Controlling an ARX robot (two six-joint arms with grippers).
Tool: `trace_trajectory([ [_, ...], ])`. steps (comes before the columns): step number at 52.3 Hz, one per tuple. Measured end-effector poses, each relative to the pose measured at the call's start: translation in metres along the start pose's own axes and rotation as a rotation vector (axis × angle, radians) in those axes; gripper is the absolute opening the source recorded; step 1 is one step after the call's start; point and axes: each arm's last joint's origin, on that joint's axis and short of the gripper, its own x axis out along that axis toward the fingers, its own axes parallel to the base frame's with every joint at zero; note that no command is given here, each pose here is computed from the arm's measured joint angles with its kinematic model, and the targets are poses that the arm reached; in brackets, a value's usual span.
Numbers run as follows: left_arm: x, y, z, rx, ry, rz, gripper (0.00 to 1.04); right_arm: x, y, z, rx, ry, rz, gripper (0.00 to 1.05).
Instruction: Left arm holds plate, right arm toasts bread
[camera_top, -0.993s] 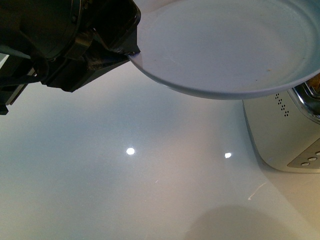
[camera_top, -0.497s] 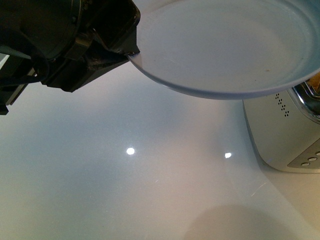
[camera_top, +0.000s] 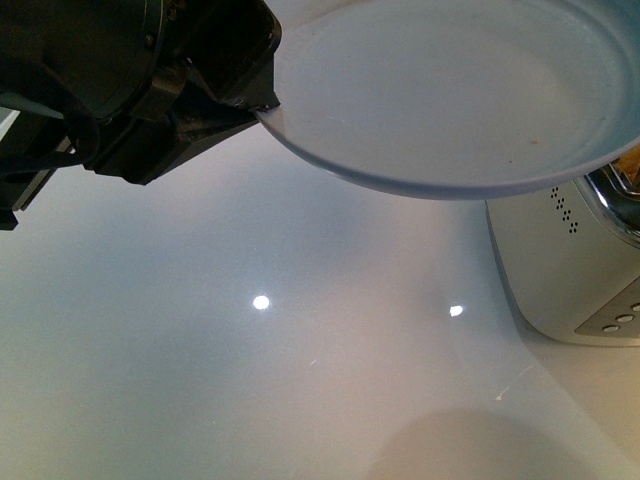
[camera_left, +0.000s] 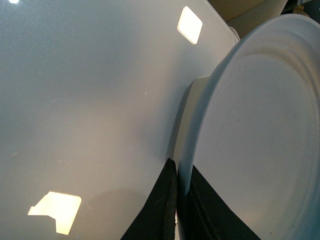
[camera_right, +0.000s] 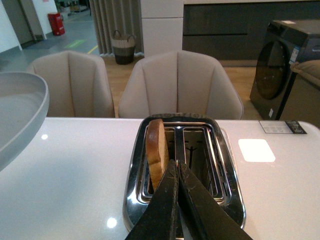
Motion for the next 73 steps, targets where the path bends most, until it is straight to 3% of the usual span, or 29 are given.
trace_trajectory([
  [73,0.000,0.000,0.000,0.001,0.001,0.000,0.03,-0.042,0.000,0.002,-0.002,-0.011,0.000,0.03],
])
